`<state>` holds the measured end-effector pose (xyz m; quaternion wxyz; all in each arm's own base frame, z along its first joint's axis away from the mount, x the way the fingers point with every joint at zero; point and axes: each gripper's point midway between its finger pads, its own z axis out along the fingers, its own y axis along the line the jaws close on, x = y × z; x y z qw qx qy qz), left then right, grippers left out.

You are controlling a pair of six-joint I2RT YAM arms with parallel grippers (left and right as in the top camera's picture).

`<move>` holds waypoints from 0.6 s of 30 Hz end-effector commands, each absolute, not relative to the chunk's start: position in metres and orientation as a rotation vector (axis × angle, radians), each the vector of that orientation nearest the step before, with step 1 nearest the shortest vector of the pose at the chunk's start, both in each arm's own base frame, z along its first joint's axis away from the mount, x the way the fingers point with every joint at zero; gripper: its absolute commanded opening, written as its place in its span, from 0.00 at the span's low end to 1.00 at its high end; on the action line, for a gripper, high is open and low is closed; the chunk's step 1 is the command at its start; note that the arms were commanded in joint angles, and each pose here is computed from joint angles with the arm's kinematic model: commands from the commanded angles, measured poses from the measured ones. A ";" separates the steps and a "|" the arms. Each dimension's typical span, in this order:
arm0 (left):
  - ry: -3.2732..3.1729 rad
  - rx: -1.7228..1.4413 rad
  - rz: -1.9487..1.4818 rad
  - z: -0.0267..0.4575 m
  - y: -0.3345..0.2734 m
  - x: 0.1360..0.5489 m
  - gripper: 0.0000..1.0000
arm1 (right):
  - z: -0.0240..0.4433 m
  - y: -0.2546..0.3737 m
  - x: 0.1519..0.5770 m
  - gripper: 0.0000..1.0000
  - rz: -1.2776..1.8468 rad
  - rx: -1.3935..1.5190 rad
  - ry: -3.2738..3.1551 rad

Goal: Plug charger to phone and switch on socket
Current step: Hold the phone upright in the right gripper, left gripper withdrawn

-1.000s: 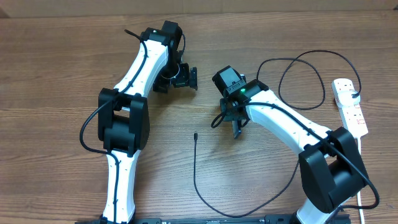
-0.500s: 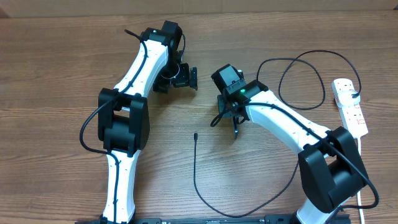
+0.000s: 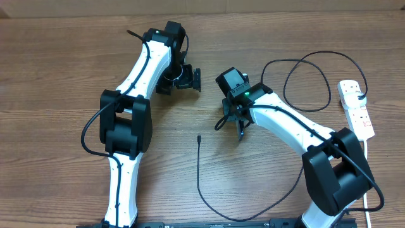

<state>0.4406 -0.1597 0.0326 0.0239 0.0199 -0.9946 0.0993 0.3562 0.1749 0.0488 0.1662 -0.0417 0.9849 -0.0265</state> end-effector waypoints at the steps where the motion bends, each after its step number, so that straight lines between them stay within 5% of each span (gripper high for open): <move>1: -3.083 0.069 0.301 0.033 -0.160 0.442 1.00 | 0.041 0.171 0.355 0.12 -0.098 -0.121 2.810; 18: -3.083 0.069 0.301 0.033 -0.160 0.442 1.00 | 0.032 0.170 0.354 0.04 -0.092 -0.119 2.802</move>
